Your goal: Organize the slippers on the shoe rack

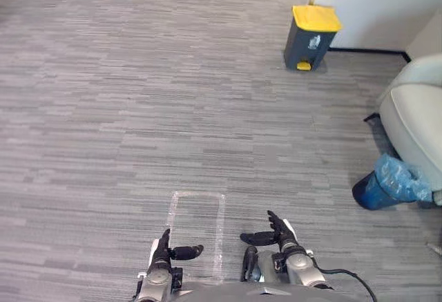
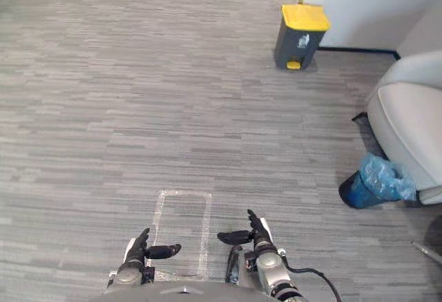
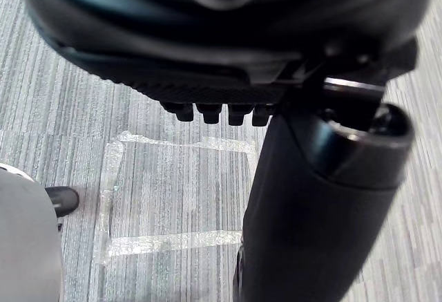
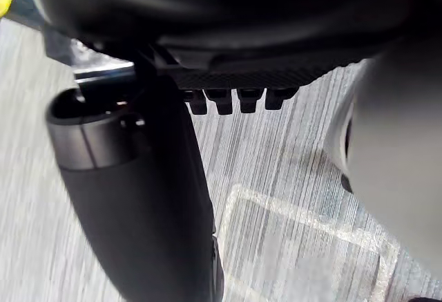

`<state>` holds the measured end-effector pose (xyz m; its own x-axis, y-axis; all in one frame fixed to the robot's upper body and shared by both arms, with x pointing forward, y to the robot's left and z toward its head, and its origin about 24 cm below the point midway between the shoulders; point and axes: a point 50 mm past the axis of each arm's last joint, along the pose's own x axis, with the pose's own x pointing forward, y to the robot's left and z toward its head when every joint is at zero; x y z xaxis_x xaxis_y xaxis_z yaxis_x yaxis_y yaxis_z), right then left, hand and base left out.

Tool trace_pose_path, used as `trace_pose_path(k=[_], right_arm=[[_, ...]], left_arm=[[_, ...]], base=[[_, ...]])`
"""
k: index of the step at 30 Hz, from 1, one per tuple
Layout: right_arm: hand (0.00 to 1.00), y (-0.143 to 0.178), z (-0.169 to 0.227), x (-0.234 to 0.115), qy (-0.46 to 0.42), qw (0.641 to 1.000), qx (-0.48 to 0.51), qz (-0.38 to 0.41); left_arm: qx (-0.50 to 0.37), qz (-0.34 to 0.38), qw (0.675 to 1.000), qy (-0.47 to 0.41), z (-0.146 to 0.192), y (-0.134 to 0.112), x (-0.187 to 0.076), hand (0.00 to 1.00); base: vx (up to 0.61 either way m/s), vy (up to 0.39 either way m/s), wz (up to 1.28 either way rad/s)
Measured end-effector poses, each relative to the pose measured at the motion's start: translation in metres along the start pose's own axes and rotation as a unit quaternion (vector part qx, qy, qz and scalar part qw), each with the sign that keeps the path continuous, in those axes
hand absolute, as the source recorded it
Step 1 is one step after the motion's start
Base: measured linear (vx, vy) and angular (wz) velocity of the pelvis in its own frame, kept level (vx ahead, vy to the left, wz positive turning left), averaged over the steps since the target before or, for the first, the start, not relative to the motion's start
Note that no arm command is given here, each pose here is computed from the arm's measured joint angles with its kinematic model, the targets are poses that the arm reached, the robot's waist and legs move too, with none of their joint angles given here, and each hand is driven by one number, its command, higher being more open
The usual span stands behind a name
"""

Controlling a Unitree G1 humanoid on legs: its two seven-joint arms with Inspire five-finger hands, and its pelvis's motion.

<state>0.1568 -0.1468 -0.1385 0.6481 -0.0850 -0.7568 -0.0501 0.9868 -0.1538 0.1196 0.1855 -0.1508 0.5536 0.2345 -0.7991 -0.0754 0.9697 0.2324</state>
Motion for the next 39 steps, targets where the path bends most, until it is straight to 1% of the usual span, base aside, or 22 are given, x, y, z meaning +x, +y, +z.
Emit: trace_pose_path(k=[2, 6, 11, 12, 13, 17, 20, 25, 26, 29, 34, 37, 39], right_arm=[[1.0, -0.003, -0.004, -0.003, 0.002, 1.0, 0.001, -0.006], [1.0, -0.007, -0.014, -0.007, 0.013, 1.0, 0.013, -0.02], [1.0, -0.008, -0.017, -0.007, 0.025, 0.998, 0.039, -0.031], [1.0, -0.013, -0.021, -0.008, 0.029, 0.998, 0.041, -0.039], [1.0, -0.014, -0.02, -0.008, 0.033, 0.998, 0.044, -0.043], [1.0, 0.0, -0.026, -0.012, 0.044, 0.997, 0.063, -0.032], [1.0, 0.009, -0.025, -0.011, 0.048, 0.997, 0.064, -0.019], [1.0, 0.014, -0.018, -0.004, 0.049, 0.999, 0.024, 0.001], [1.0, 0.013, -0.016, -0.003, 0.048, 0.999, 0.001, 0.005], [1.0, -0.001, -0.015, 0.001, 0.048, 0.999, -0.013, -0.01], [1.0, -0.01, -0.025, -0.001, 0.065, 0.997, -0.012, -0.026], [1.0, -0.012, -0.022, 0.0, 0.062, 0.997, 0.004, -0.035], [1.0, -0.018, -0.023, 0.0, 0.065, 0.997, 0.01, -0.047]], left_arm=[[-0.001, 0.001, 1.0, -0.008, 0.003, 0.001, 0.0, 1.0], [-0.036, 0.017, 0.999, -0.02, 0.006, 0.004, -0.002, 1.0], [-0.044, 0.02, 0.998, -0.026, 0.01, 0.005, -0.001, 1.0], [-0.047, 0.017, 0.999, -0.022, 0.007, 0.0, -0.002, 1.0], [-0.045, 0.016, 0.999, -0.017, 0.007, 0.001, -0.001, 1.0], [-0.045, 0.028, 0.999, -0.016, 0.005, 0.01, 0.0, 1.0], [-0.043, 0.028, 0.999, -0.007, 0.002, 0.01, 0.0, 1.0], [-0.035, 0.025, 0.999, 0.005, -0.003, 0.008, -0.001, 1.0], [-0.033, 0.023, 0.999, 0.007, -0.003, 0.007, 0.0, 1.0], [-0.019, 0.011, 1.0, 0.013, -0.004, 0.003, 0.001, 1.0], [-0.028, 0.01, 1.0, 0.0, 0.005, 0.002, 0.003, 1.0], [-0.058, 0.012, 0.998, -0.005, 0.009, -0.001, 0.003, 1.0], [-0.062, 0.012, 0.998, -0.005, 0.009, -0.001, 0.003, 1.0]], base=[[0.28, -0.114, -0.04], [0.34, 0.012, -0.57], [0.32, 0.196, -1.06], [0.37, 0.367, -1.25], [0.29, 0.317, -1.22], [0.19, 0.26, -0.82], [0.11, 0.233, -1.13], [0.08, 0.119, -1.22], [0.06, -0.008, -0.81], [0.07, -0.032, -0.31], [0.04, -0.1, -0.24], [0.03, 0.002, -1.04], [0.03, 0.109, -1.31]])
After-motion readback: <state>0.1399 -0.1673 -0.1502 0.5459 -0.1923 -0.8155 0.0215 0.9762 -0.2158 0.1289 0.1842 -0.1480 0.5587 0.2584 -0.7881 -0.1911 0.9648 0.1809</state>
